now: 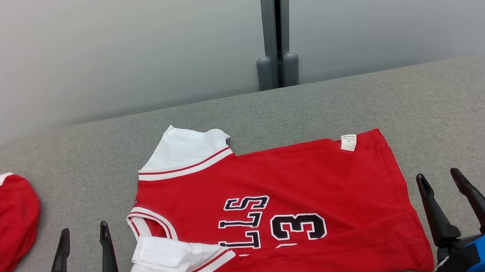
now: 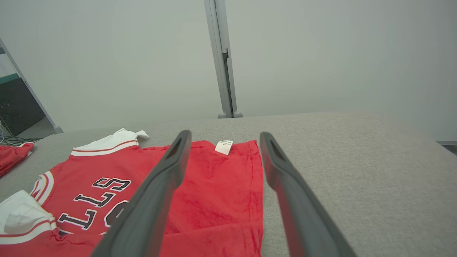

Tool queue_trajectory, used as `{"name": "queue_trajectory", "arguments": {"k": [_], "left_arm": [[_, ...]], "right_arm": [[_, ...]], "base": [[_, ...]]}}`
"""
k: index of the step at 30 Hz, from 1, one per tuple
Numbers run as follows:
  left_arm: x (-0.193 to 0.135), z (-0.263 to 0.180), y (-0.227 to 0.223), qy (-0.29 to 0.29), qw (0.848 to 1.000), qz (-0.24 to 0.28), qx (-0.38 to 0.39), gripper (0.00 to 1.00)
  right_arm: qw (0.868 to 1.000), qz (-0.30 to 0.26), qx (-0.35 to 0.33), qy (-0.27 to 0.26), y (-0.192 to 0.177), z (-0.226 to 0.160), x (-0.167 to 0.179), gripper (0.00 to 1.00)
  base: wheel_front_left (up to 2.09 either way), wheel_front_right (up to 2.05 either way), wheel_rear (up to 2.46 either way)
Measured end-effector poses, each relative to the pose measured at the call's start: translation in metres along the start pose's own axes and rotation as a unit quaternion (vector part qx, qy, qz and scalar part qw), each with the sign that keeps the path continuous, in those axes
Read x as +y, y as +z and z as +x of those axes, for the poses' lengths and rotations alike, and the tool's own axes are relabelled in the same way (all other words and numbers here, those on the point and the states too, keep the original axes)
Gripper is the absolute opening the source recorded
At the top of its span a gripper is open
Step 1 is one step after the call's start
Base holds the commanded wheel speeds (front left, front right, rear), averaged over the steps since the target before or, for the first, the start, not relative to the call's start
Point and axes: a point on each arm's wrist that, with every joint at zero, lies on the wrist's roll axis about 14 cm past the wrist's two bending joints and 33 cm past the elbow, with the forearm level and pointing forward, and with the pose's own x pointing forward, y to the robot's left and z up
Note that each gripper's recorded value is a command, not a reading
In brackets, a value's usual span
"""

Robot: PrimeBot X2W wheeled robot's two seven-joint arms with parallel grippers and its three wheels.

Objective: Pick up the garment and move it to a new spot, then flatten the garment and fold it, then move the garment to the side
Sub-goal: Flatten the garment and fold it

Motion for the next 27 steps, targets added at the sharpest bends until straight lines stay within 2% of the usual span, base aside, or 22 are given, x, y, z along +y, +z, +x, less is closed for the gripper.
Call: {"name": "queue_trajectory", "arguments": {"k": [27], "left_arm": [[0.0061, -0.003, -0.0021, 0.008, 1.0, 0.005, 0.01, 1.0]], "right_arm": [[1.0, 0.001, 0.011, 0.003, -0.0053, -0.001, 0.0025, 1.0]], "base": [[0.0, 0.0, 0.0]]}}
